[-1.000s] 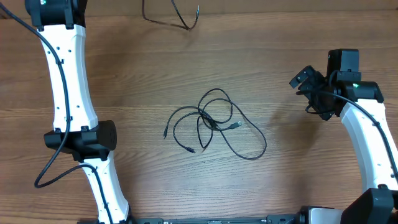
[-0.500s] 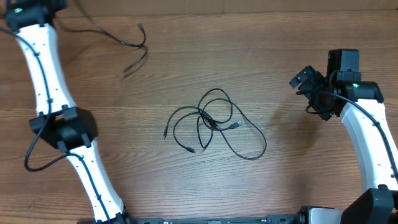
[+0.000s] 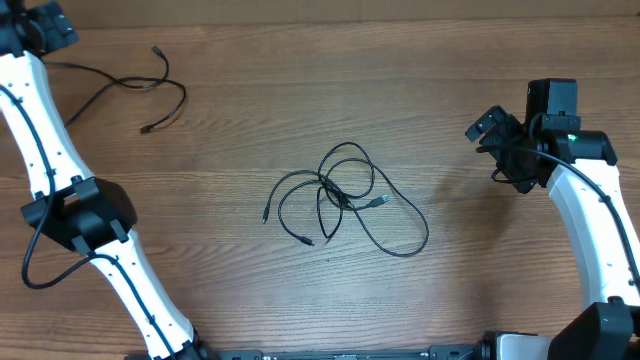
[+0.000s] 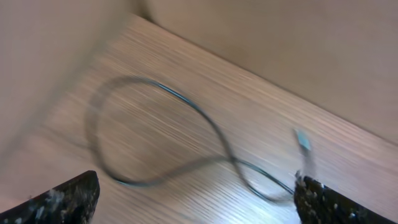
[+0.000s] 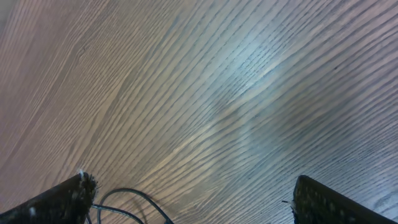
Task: Untangle cables
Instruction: 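Raise the left gripper and swing it back toward the center cables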
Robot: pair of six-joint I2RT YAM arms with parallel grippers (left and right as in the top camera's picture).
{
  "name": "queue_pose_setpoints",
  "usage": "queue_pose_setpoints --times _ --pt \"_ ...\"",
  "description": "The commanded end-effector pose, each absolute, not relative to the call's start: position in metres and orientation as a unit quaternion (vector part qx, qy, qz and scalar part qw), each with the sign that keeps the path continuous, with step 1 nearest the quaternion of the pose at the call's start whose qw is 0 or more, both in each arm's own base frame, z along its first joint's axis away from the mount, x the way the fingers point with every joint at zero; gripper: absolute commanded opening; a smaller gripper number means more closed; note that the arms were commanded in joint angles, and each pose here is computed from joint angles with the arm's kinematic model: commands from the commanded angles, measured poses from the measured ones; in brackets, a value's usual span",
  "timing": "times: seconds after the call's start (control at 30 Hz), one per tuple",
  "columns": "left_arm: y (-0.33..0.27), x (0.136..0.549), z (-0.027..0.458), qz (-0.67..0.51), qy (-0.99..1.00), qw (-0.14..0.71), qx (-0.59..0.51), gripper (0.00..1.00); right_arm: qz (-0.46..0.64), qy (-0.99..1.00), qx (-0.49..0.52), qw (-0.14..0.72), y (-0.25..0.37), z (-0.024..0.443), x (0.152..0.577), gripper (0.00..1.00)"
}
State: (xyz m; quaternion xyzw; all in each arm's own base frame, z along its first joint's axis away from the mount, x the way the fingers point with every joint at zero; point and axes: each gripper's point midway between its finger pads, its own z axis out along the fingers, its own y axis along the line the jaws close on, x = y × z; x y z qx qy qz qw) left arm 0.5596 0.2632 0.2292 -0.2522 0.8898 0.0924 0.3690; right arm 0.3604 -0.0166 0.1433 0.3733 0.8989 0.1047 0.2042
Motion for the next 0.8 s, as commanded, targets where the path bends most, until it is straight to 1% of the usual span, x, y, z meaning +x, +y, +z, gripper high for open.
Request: queue_pose_setpoints --times 0.0,0.13,0.27,0.4,0.47,0.53,0.6,0.63,0.77 --pt "0.197 0.572 0.206 -0.049 0.908 0.339 -0.241 1.00 0.103 0.896 0.375 0.215 -0.020 0.149 0.361 1.00" --pt "0.143 0.571 0.175 -0.122 0.927 0.280 -0.217 1.00 0.103 0.896 0.375 0.215 -0.020 0.149 0.361 1.00" --pt "0.098 0.558 0.134 -0.131 0.952 0.205 -0.187 1.00 0.103 0.896 0.376 0.215 -0.020 0.149 0.361 1.00" --pt "0.068 0.552 0.113 -0.127 0.968 0.175 -0.126 0.99 0.103 0.896 0.376 0.215 -0.020 0.149 0.361 1.00" --pt "0.063 0.549 0.104 -0.105 0.976 0.165 -0.099 0.99 0.103 0.896 0.375 0.215 -0.020 0.149 0.361 1.00" --pt "0.070 0.542 0.090 -0.049 0.984 0.146 -0.094 0.99 0.103 0.896 0.376 0.215 -0.020 0.149 0.361 1.00" --pt "0.078 0.533 0.073 0.013 0.990 0.121 -0.076 0.97 0.103 0.896 0.375 0.215 -0.020 0.149 0.361 1.00" --pt "0.084 0.528 0.064 0.043 0.991 0.107 -0.063 0.94 0.103 0.896 0.375 0.215 -0.020 0.149 0.361 1.00" --pt "0.100 0.518 0.044 0.092 0.991 0.084 -0.050 0.92 0.103 0.896 0.375 0.215 -0.020 0.149 0.361 1.00"
